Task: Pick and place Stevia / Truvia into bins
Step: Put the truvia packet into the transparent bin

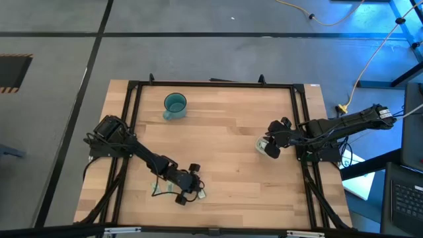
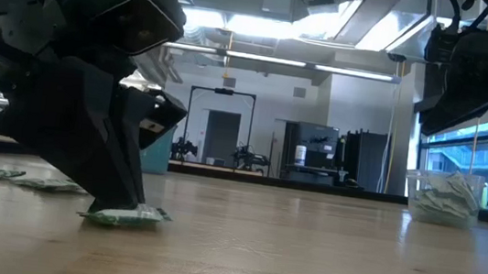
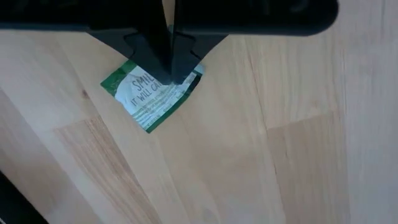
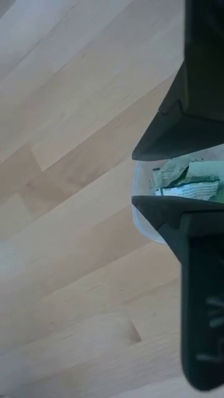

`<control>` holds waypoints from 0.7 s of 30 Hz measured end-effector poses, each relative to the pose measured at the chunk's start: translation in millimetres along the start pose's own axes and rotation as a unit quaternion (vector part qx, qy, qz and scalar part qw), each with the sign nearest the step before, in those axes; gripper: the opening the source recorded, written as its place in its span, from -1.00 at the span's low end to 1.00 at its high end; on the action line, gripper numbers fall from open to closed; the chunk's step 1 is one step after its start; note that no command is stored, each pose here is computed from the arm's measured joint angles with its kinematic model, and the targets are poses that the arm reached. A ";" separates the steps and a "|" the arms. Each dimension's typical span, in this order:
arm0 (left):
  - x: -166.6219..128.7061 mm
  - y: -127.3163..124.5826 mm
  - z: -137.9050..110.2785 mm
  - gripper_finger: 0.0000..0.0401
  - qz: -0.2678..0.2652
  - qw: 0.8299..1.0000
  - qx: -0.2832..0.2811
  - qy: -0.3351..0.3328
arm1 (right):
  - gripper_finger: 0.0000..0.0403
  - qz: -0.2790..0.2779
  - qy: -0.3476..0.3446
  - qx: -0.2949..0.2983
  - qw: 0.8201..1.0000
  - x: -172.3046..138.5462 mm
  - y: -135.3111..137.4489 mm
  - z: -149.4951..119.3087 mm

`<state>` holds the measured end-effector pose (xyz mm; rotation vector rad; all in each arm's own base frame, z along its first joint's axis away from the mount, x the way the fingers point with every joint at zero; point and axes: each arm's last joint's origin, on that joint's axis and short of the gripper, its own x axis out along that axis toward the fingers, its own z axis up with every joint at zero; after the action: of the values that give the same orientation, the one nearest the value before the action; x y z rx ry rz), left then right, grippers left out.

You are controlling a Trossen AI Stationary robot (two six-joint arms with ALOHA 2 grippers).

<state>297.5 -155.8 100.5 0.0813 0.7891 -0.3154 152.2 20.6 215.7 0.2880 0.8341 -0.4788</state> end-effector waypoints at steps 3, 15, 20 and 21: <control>-4.2 0.9 6.5 -0.98 0.001 1.000 0.020 -0.003 | -0.48 0.003 -0.004 0.003 1.000 0.0 0.7 0.9; -26.3 33.4 60.6 -0.99 0.236 0.959 0.130 -0.083 | -0.48 0.090 -0.139 -0.042 0.985 -5.6 18.6 27.8; -32.4 50.4 75.2 -0.98 0.340 0.920 0.168 -0.102 | -0.48 0.144 -0.174 0.018 0.974 -7.3 27.0 38.0; -34.0 53.3 78.7 -0.98 0.350 0.915 0.167 -0.114 | -0.48 0.148 -0.178 0.025 0.973 -6.3 28.6 39.4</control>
<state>345.4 -111.6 177.5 0.6241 0.4249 0.2258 188.3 30.2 247.5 0.3549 0.4202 -0.2608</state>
